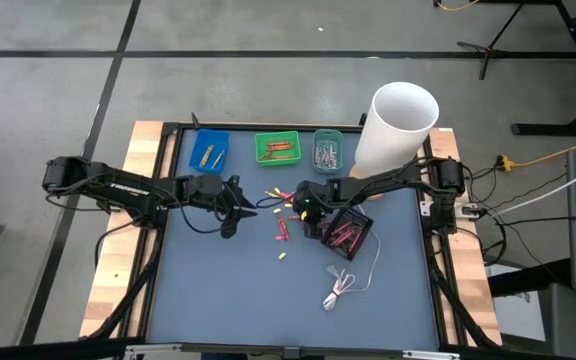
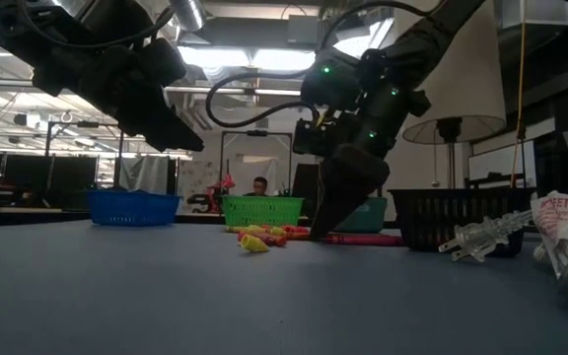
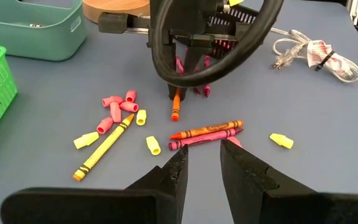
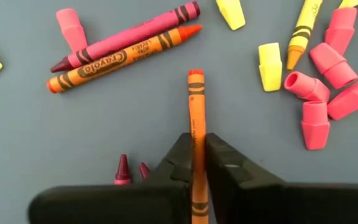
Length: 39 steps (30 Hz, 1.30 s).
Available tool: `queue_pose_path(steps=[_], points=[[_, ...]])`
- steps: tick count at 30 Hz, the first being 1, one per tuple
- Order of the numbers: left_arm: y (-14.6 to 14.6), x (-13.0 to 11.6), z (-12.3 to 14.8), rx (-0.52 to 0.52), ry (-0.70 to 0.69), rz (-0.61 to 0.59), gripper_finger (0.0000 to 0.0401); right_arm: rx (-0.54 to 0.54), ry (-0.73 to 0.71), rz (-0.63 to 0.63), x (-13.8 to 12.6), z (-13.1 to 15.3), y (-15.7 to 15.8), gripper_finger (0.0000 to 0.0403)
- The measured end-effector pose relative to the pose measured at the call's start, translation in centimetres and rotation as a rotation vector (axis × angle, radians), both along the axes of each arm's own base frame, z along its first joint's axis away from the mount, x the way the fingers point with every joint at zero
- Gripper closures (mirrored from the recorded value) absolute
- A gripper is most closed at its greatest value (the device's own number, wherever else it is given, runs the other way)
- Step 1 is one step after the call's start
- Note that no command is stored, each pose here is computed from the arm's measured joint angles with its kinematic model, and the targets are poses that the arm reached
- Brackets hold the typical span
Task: Sort crayons
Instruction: Put the orange crayon into the green bin
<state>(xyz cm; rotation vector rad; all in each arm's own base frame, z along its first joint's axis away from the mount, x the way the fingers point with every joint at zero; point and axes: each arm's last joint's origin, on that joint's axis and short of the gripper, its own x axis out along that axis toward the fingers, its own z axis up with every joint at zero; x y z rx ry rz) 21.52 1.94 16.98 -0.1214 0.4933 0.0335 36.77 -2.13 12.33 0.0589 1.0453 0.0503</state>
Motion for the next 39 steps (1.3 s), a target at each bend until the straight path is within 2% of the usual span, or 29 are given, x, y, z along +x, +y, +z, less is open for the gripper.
queue_pose_path(steps=[5, 12, 15, 19, 23, 26, 33, 39], points=[[0.0, 0.0, 0.0, 0.0, 0.0, 0.0, 0.0322, 0.0, -0.001, -0.001, 0.6, 0.7, 0.0, 0.039], [0.0, 0.0, 0.0, 0.0, 0.001, 0.0, 0.0322, -0.018, -0.115, -0.006, 2.8, 3.3, -0.2, 0.0379], [0.0, 0.0, 0.0, 0.0, 0.004, 0.0, 0.0322, -0.081, -0.15, -0.043, 3.6, 4.5, -0.5, 0.0378], [0.0, 0.0, 0.0, 0.0, 0.004, 0.0, 0.0322, -0.228, -0.192, -0.12, 4.3, 6.0, -1.3, 0.0378], [0.0, 0.0, 0.0, 0.001, 0.004, 0.0, 0.0322, -0.363, -0.242, -0.216, 4.8, 7.0, -2.9, 0.0378], [0.1, 0.0, 0.0, 0.012, 0.005, 0.02, 0.0322, -0.412, -0.293, -0.252, 4.9, 7.5, -4.8, 0.0378], [0.3, 0.0, 0.0, 0.046, 0.007, 0.084, 0.0322, -0.416, -0.409, -0.333, 5.1, 7.5, -9.7, 0.0377], [0.3, 0.0, 0.0, 0.077, -0.001, 0.08, 0.0322, -0.411, -0.395, -0.381, 4.3, 7.1, -12.5, 0.0377]])
